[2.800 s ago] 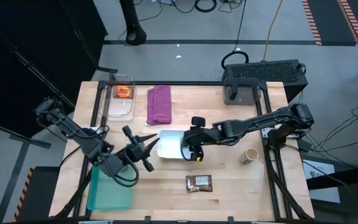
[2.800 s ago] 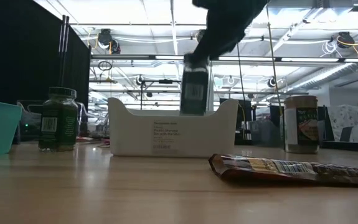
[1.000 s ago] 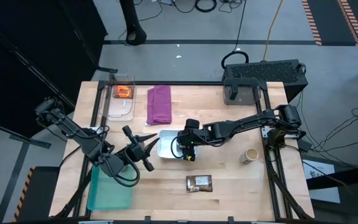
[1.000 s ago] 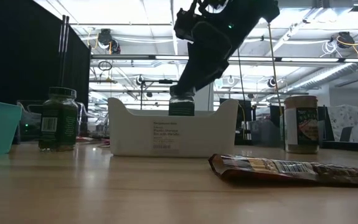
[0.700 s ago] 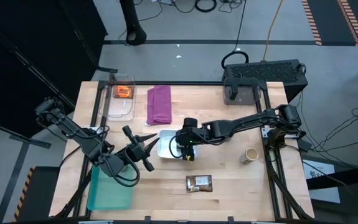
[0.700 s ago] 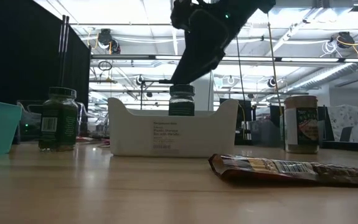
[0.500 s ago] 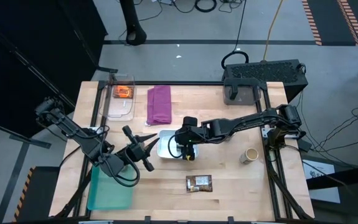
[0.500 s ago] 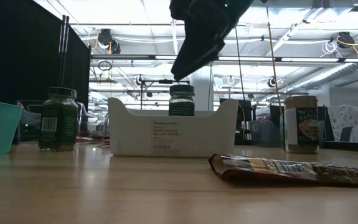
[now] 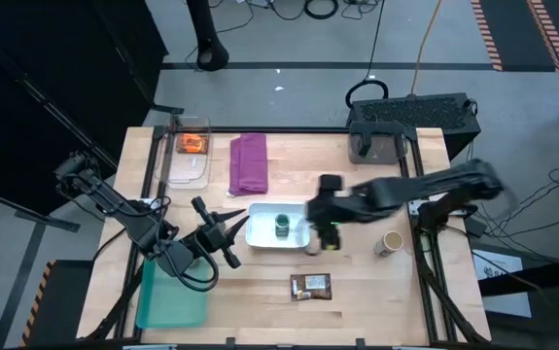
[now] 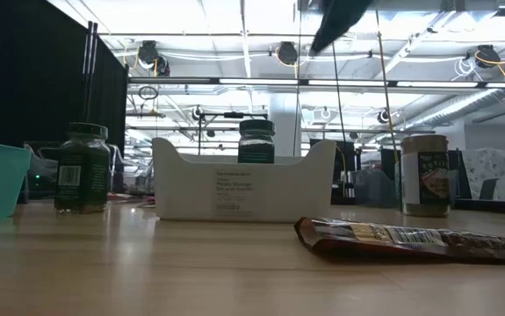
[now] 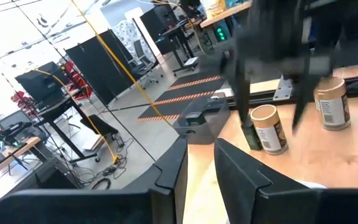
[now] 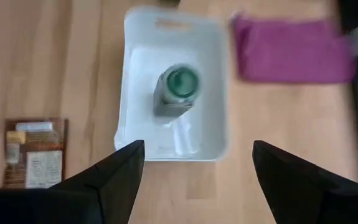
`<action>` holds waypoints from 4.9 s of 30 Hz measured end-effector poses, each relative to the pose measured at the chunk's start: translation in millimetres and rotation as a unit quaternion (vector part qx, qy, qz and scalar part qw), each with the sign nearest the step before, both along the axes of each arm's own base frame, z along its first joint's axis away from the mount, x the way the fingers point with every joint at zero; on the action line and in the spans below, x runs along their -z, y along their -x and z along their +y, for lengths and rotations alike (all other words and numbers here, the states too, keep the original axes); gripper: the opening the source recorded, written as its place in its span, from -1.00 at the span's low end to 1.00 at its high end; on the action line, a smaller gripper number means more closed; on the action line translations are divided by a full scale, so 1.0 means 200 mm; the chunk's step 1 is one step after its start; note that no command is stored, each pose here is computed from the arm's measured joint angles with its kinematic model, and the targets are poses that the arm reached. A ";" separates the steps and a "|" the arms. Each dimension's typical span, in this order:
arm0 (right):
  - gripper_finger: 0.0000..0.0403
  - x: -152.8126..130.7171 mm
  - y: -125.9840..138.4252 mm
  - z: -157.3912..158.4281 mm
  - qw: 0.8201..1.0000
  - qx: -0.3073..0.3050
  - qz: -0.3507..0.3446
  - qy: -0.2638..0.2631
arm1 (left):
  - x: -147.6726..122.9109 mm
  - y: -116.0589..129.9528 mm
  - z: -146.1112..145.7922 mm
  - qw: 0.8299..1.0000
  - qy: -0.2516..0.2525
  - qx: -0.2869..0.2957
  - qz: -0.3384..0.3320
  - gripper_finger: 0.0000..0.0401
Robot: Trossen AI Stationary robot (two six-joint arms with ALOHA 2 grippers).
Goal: Sort spices by type
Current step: Put the right green seasoning bottle into the white bin, then put the top brown seasoning bottle into the blue bin
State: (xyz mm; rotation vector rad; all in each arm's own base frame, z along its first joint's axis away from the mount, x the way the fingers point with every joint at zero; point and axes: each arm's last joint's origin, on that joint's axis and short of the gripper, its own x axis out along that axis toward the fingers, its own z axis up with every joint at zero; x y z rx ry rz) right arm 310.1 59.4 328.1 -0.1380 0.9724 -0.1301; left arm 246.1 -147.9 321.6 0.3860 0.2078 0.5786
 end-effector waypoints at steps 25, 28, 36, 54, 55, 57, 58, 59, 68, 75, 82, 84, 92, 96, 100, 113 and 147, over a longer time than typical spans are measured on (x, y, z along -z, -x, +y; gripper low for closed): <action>0.40 0.26 0.73 0.17 0.960 0.088 -0.249 0.089 | 0.00 0.00 0.00 0.999 0.046 0.008 -0.027 -0.57; 0.40 0.26 0.74 0.16 0.959 0.093 -0.253 0.090 | 0.00 0.00 0.00 0.998 0.055 0.007 -0.033 -0.57; 0.40 0.25 0.74 0.16 0.957 0.106 -0.261 0.072 | 0.00 0.00 0.00 0.998 0.058 0.006 -0.035 -0.57; 0.40 -0.05 0.83 0.02 0.926 0.172 -0.334 -0.023 | 0.02 -0.03 0.02 0.979 0.184 0.043 -0.080 -0.57; 0.40 -0.05 0.84 0.01 0.926 0.179 -0.329 -0.042 | 0.02 -0.04 0.03 0.979 0.185 0.044 -0.079 -0.57; 0.40 -0.03 0.84 0.00 0.930 0.188 -0.309 -0.068 | 0.02 -0.07 0.07 0.978 0.189 0.049 -0.074 -0.57; 0.40 -0.01 0.84 0.00 0.933 0.194 -0.295 -0.075 | 0.02 -0.08 0.08 0.978 0.189 0.055 -0.069 -0.57; 0.40 0.01 0.83 -0.01 0.936 0.202 -0.278 -0.079 | 0.03 -0.10 0.10 0.978 0.189 0.059 -0.065 -0.57; 0.40 0.18 0.78 -0.03 0.928 0.320 -0.122 -0.146 | 0.01 -0.19 0.22 0.993 0.112 0.041 -0.026 -0.57; 0.40 0.23 0.78 -0.06 0.909 0.375 -0.037 -0.177 | 0.00 -0.19 0.23 0.997 0.062 0.044 0.009 -0.57; 0.40 0.18 0.86 -0.09 0.887 0.434 0.000 -0.156 | 0.02 -0.18 0.24 0.998 0.047 0.027 0.027 -0.57; 0.40 0.18 0.89 -0.10 0.879 0.451 0.025 -0.154 | 0.01 -0.18 0.25 0.998 0.047 0.023 0.027 -0.57; 0.40 0.19 0.96 -0.11 0.854 0.487 0.112 -0.146 | 0.02 -0.20 0.30 0.997 0.048 0.035 0.040 -0.57; 0.39 0.19 0.95 -0.12 0.875 0.462 0.094 -0.109 | 0.02 -0.22 0.32 0.993 0.066 0.085 0.046 -0.57; 0.34 0.22 0.94 -0.13 0.889 0.449 0.067 -0.059 | 0.01 -0.27 0.33 0.981 0.096 0.166 0.023 -0.57; 0.05 0.25 0.81 -0.09 0.941 0.333 -0.037 -0.047 | 0.12 -0.53 0.33 0.971 0.056 0.217 -0.082 -0.57; 0.04 0.59 0.75 -0.16 0.926 0.367 -0.083 -0.040 | 0.28 -0.62 0.29 0.966 0.083 0.231 -0.076 -0.57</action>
